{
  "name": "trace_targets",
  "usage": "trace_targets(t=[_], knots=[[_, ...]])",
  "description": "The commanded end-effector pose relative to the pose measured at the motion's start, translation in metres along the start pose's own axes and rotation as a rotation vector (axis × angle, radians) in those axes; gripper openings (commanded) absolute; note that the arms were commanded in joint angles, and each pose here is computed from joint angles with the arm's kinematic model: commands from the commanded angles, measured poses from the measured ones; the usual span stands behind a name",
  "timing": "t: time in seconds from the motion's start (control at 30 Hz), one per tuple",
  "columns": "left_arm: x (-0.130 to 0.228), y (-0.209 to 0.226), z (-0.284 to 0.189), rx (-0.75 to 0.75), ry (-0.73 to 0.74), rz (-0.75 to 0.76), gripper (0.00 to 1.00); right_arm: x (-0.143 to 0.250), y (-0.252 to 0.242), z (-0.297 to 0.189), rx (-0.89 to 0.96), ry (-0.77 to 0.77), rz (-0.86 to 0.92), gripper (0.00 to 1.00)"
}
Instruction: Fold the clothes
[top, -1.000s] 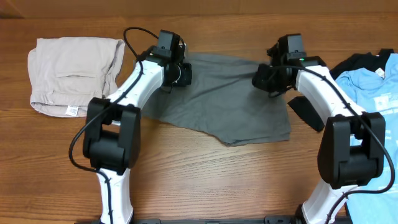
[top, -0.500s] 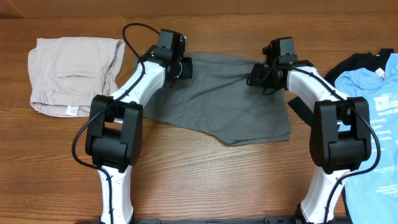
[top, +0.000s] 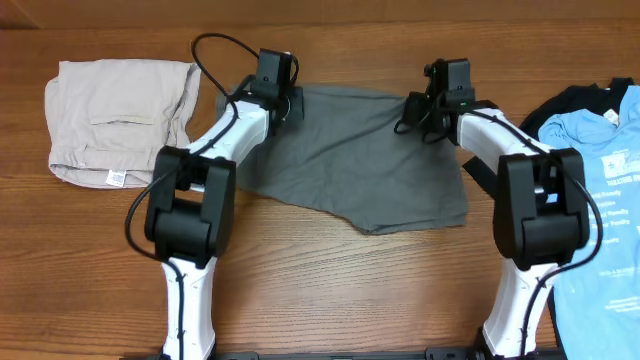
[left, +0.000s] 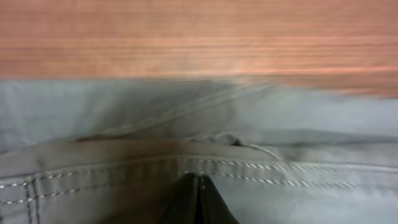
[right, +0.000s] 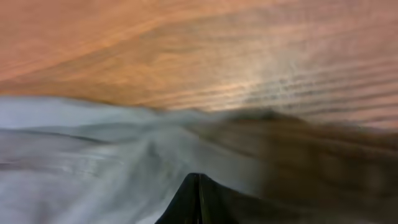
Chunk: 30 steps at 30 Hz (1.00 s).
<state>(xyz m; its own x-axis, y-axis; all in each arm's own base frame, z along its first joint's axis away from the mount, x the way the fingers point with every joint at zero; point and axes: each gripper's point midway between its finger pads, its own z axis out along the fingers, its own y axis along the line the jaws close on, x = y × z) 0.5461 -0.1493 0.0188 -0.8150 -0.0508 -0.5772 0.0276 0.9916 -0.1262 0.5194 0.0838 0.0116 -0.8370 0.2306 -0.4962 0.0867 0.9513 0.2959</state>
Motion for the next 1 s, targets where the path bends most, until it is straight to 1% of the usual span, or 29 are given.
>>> trace_targets(t=[0.0, 0.1, 0.2, 0.3, 0.33, 0.43, 0.47, 0.53, 0.6, 0.63, 0.67, 0.7, 0.83, 0.87, 0.97], knots=[[0.015, 0.039, 0.02, -0.156, 0.021, -0.015, 0.04, 0.011, -0.017, 0.015, 0.069, 0.018, 0.002, 0.04], [0.01, 0.051, 0.019, -0.177, 0.009, -0.032, 0.04, 0.014, -0.022, 0.016, 0.088, 0.031, 0.006, 0.04], [-0.001, 0.056, 0.017, -0.173, -0.018, -0.047, 0.04, 0.013, -0.021, 0.016, 0.085, 0.029, 0.006, 0.1], [-0.029, 0.051, 0.004, -0.158, -0.079, -0.042, 0.04, 0.004, -0.013, 0.009, 0.055, 0.013, 0.0, 0.14], [-0.044, 0.047, -0.007, -0.146, -0.113, -0.042, 0.04, -0.003, -0.009, 0.003, 0.045, 0.002, -0.005, 0.15], [-0.079, 0.023, -0.041, -0.048, -0.19, -0.042, 0.04, -0.02, 0.0, -0.013, 0.034, -0.03, -0.01, 0.18], [-0.087, 0.009, -0.054, 0.008, -0.207, -0.036, 0.04, -0.024, 0.002, -0.018, 0.03, -0.04, -0.011, 0.21], [-0.092, -0.018, -0.072, 0.124, -0.211, -0.016, 0.04, -0.031, 0.005, -0.025, 0.025, -0.056, -0.013, 0.22], [-0.079, -0.047, -0.076, 0.238, -0.158, 0.01, 0.04, -0.032, 0.006, -0.027, 0.024, -0.06, -0.013, 0.23], [-0.071, -0.053, -0.074, 0.255, -0.131, 0.009, 0.04, -0.032, 0.006, -0.027, 0.024, -0.059, -0.013, 0.23], [-0.056, -0.062, -0.068, 0.267, -0.08, 0.004, 0.04, -0.033, 0.006, -0.026, 0.024, -0.061, -0.014, 0.21], [-0.046, -0.068, -0.061, 0.268, -0.051, 0.01, 0.04, -0.035, 0.007, -0.027, 0.021, -0.069, -0.016, 0.19], [-0.02, -0.087, -0.034, 0.28, -0.003, 0.041, 0.04, -0.041, 0.009, -0.027, 0.013, -0.095, -0.037, 0.18], [-0.004, -0.097, -0.013, 0.287, 0.017, 0.054, 0.04, -0.041, 0.009, -0.027, 0.013, -0.094, -0.037, 0.18], [0.005, -0.097, 0.008, 0.282, 0.015, 0.038, 0.04, -0.04, 0.009, -0.027, 0.013, -0.089, -0.037, 0.18]])
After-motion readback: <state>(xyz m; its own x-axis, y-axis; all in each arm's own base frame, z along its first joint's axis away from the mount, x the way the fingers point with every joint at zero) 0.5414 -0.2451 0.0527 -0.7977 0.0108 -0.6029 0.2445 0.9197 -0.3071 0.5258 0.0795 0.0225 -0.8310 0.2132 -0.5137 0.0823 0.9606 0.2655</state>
